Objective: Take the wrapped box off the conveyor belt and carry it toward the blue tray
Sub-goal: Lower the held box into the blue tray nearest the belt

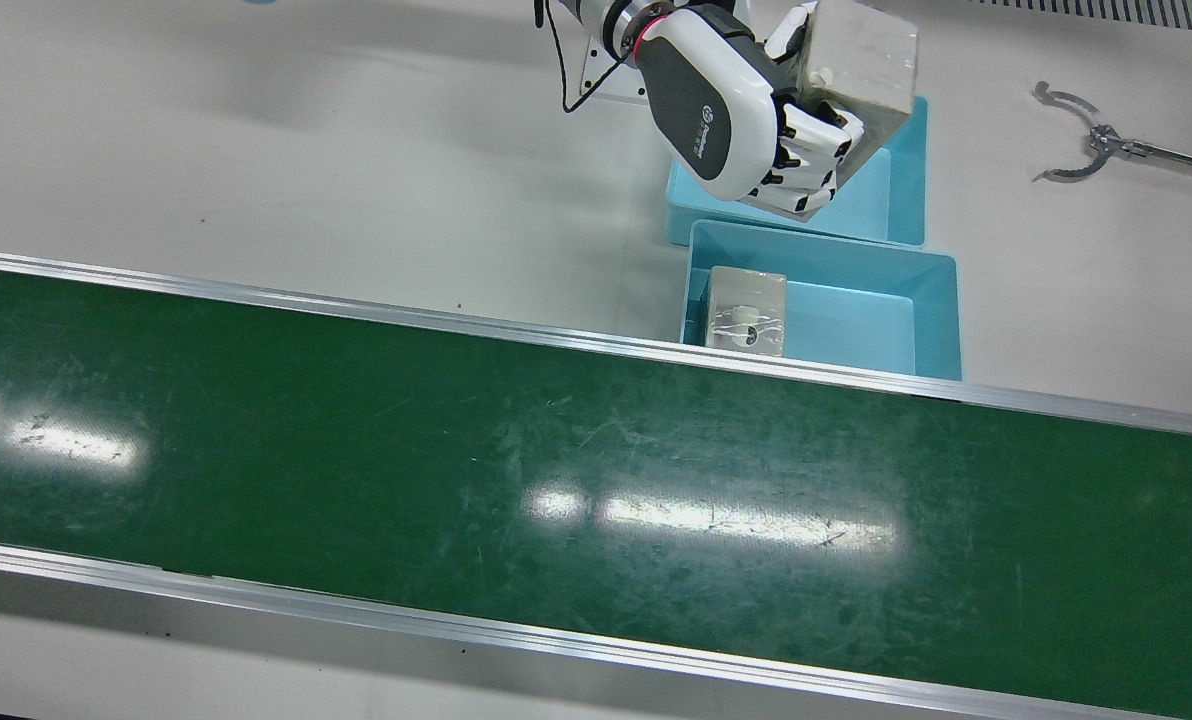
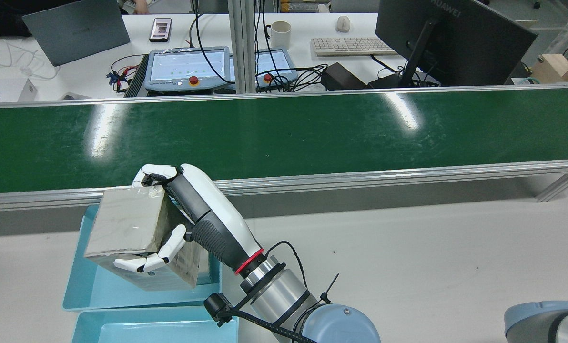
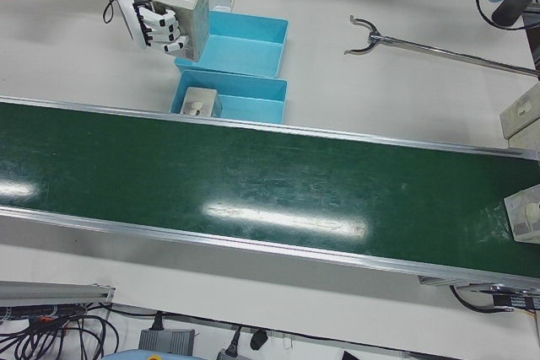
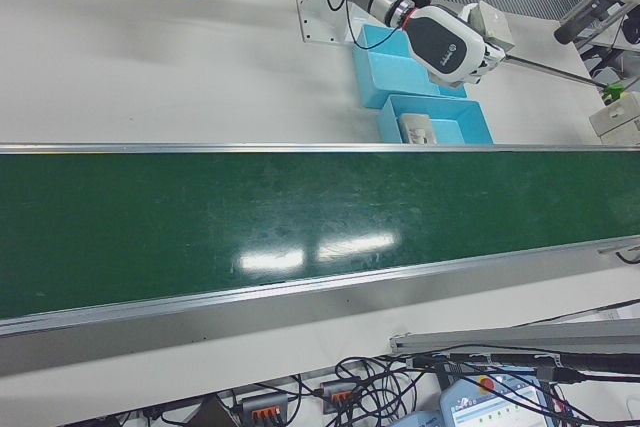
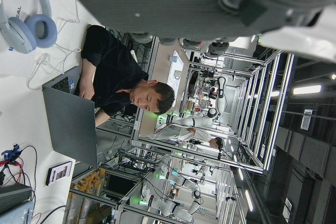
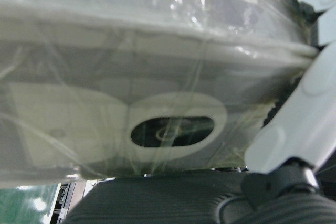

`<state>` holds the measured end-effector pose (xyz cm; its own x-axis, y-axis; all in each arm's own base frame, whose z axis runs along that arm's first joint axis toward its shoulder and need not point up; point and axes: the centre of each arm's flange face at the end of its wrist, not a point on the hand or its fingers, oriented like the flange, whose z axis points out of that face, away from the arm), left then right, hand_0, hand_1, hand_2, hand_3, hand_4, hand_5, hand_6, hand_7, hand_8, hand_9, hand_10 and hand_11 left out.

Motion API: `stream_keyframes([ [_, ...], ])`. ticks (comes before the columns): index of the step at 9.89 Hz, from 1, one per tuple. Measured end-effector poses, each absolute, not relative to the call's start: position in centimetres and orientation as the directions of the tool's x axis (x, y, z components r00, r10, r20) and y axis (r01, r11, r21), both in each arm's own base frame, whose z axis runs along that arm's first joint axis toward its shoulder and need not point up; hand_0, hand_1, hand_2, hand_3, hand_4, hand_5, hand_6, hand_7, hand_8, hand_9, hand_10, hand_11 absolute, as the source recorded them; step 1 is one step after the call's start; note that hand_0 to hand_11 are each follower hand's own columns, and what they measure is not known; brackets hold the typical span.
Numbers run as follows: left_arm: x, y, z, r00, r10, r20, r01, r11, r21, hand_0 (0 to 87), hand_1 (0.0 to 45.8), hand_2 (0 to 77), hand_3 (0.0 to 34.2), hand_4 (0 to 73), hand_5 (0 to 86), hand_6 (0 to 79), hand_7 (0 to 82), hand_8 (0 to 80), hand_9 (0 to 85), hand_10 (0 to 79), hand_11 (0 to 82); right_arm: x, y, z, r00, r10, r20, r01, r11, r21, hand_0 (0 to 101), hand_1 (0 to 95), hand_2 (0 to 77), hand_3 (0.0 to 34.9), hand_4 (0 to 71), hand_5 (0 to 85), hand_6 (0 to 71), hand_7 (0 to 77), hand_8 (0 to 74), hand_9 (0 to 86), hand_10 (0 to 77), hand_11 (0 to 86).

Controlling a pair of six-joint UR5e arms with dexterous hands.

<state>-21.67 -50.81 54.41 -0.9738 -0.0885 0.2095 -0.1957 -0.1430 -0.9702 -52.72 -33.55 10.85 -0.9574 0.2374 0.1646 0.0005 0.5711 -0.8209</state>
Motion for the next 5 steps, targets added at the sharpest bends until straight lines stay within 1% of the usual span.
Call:
stream_keyframes([
  [1,-21.67,-50.81,54.40,-0.974,-0.089,0.210,-0.196,-0.143,-0.970,0.0,0.0,1.1,0.0,0.0,1.1,0.0,0.5,0.0,0.0,0.0,0.0,-52.99,-33.51,11.16,-0.957,0.236,0.171,-0.007,0.567,-0.824,47,0.0,42.5,0.0,33.8,74.2,55.1,73.1,60.0,78.5,38.2,53.5],
  [2,-21.66,-50.81,54.40,-0.974,-0.089,0.210,-0.196,-0.143,-0.970,0.0,0.0,1.1,0.0,0.0,1.1,0.0,0.5,0.0,0.0,0.0,0.0,-53.12,-33.49,11.32,-0.956,0.236,0.173,-0.010,0.564,-0.826,47,0.0,43.1,0.0,33.8,76.9,56.7,74.7,56.7,79.1,33.3,49.1],
  [3,-21.67,-50.81,54.41,-0.974,-0.089,0.210,-0.196,-0.143,-0.970,0.0,0.0,1.1,0.0,0.0,1.1,0.0,0.0,0.0,0.0,0.0,0.0,-53.09,-33.49,11.36,-0.957,0.236,0.172,-0.010,0.563,-0.826,47,0.0,43.1,0.0,34.9,79.6,57.8,77.4,50.7,79.6,27.3,40.9],
  [4,-21.66,-50.81,54.41,-0.974,-0.089,0.209,-0.196,-0.143,-0.970,0.0,0.0,1.1,0.0,0.0,1.1,0.0,0.0,0.0,0.0,0.0,0.0,-52.99,-33.48,11.36,-0.957,0.236,0.168,-0.006,0.563,-0.827,47,0.5,37.1,0.0,28.4,81.8,57.8,77.4,39.8,76.4,16.4,31.6],
  [5,-21.66,-50.82,54.40,-0.974,-0.089,0.210,-0.196,-0.143,-0.970,0.0,0.0,0.5,0.0,0.0,1.1,0.0,0.5,0.0,0.0,0.5,0.0,-52.83,-33.46,11.33,-0.958,0.238,0.162,-0.001,0.563,-0.827,48,1.1,29.5,0.0,16.9,80.7,55.1,77.4,28.9,29.5,9.8,20.7],
])
